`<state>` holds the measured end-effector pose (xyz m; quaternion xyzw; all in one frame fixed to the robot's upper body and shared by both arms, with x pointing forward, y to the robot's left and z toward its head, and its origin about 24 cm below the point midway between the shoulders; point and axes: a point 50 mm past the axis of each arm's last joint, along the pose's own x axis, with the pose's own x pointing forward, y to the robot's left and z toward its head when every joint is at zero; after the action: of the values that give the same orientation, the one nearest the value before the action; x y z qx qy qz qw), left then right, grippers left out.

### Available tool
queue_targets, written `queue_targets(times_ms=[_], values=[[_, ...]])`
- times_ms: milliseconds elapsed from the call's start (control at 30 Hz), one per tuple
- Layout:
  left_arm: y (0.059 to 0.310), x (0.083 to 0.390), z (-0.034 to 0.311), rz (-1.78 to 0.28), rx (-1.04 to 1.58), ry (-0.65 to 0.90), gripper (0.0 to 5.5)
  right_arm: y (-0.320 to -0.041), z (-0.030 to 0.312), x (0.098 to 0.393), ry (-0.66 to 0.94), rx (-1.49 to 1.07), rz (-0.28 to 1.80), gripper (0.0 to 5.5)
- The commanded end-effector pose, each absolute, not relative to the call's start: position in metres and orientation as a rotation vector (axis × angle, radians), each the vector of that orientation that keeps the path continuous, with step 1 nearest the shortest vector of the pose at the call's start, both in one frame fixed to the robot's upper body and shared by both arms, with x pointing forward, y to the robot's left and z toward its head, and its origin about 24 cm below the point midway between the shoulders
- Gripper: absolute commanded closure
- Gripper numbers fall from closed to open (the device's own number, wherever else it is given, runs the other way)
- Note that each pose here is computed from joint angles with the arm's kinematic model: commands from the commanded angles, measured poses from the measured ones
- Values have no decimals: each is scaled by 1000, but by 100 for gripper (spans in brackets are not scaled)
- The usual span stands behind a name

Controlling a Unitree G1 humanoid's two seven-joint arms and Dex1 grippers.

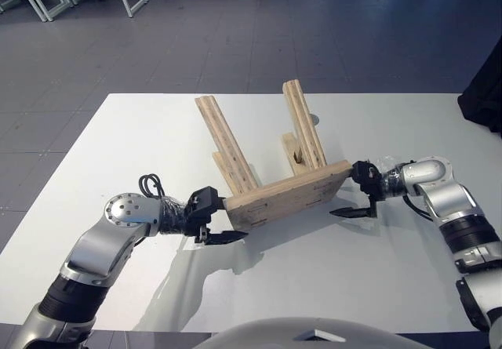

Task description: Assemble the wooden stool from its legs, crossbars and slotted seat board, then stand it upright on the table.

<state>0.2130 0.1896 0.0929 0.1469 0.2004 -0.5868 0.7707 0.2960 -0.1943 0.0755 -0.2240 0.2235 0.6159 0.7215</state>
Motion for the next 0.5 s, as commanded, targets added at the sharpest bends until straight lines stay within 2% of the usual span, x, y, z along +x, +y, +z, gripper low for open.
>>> queue_targets(times_ms=[33,133,300,500], values=[[187,220,90,-1220,313,433,273,-188,102,295,439,-319,1451,82],[186,218,88,-1260,278,429,324,-184,112,287,479,-184,1532,140],[199,224,91,-1286,272,431,396,-185,114,282,509,-160,1534,232],[214,243,105,-1253,271,398,399,-187,81,250,562,-298,1547,340]])
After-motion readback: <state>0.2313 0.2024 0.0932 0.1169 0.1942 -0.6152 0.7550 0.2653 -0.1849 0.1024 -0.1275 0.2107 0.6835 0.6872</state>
